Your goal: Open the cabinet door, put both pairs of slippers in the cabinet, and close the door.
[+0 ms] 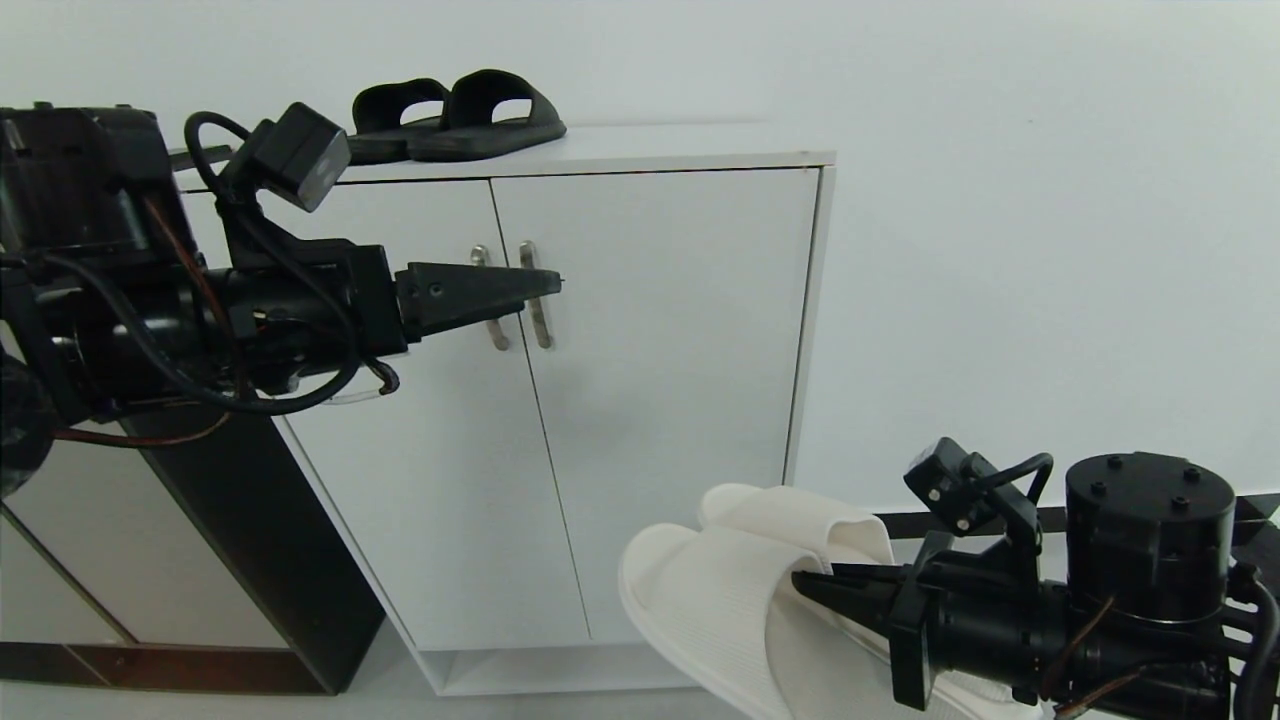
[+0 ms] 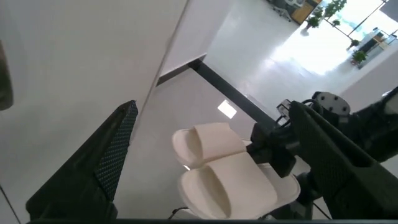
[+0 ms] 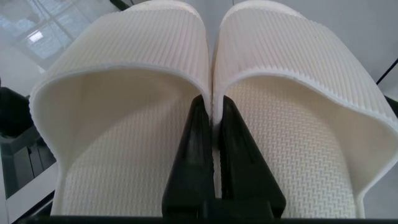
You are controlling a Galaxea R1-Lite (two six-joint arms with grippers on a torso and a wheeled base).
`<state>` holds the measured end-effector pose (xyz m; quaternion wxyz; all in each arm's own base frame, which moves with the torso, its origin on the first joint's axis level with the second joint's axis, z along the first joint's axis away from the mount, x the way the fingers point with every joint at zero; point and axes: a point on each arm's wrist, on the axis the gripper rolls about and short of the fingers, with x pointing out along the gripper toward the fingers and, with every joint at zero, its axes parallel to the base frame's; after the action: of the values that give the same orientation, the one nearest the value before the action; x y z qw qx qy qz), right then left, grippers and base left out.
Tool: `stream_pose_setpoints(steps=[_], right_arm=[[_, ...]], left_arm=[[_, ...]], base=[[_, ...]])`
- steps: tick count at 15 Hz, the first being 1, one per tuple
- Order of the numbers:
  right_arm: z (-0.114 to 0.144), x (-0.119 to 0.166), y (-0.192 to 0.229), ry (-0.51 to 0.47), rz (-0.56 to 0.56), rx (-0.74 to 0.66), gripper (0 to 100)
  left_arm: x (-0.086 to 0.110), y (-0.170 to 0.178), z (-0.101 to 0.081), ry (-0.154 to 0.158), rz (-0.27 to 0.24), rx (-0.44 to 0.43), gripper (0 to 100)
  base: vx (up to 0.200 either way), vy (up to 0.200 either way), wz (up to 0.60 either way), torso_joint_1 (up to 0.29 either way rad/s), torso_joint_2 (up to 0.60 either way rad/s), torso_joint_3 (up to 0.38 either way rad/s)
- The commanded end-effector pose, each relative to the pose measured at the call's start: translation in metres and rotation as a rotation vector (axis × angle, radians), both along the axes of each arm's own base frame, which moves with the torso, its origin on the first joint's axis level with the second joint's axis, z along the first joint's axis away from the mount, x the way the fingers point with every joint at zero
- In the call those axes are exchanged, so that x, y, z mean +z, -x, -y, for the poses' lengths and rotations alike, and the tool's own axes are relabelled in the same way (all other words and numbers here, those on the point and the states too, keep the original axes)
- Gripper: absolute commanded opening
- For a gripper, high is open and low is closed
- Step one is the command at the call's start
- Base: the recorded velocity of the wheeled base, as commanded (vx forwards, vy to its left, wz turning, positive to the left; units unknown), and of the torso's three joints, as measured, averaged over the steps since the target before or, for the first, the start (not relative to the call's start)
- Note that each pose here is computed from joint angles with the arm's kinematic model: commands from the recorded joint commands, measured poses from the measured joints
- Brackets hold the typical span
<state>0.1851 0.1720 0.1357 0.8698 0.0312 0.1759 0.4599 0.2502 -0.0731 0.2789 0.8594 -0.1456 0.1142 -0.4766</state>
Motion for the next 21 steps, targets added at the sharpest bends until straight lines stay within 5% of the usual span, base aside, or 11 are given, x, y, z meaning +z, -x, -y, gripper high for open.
stream_pose_setpoints(steps=[1,6,21], right_arm=[[0.0,-0.002,0.0,0.004,-0.005,0.002,0],[0.0,-0.003,0.0,0.007,-0.008,0.002,0],[0.0,-0.004,0.001,0.011,-0.013,0.002,0]], left_arm=[[-0.002,-0.005,-0.002,-0.006,-0.001,0.015,100],[-0.007,-0.03,-0.018,-0.026,0.006,0.086,100],[-0.021,-0.09,-0.012,-0.07,0.015,0.194,100]], base=[[0.0,0.0,0.0,0.0,0.0,0.0],[0.0,0.0,0.0,0.0,0.0,0.0],[0.0,0.0,0.0,0.0,0.0,0.0]])
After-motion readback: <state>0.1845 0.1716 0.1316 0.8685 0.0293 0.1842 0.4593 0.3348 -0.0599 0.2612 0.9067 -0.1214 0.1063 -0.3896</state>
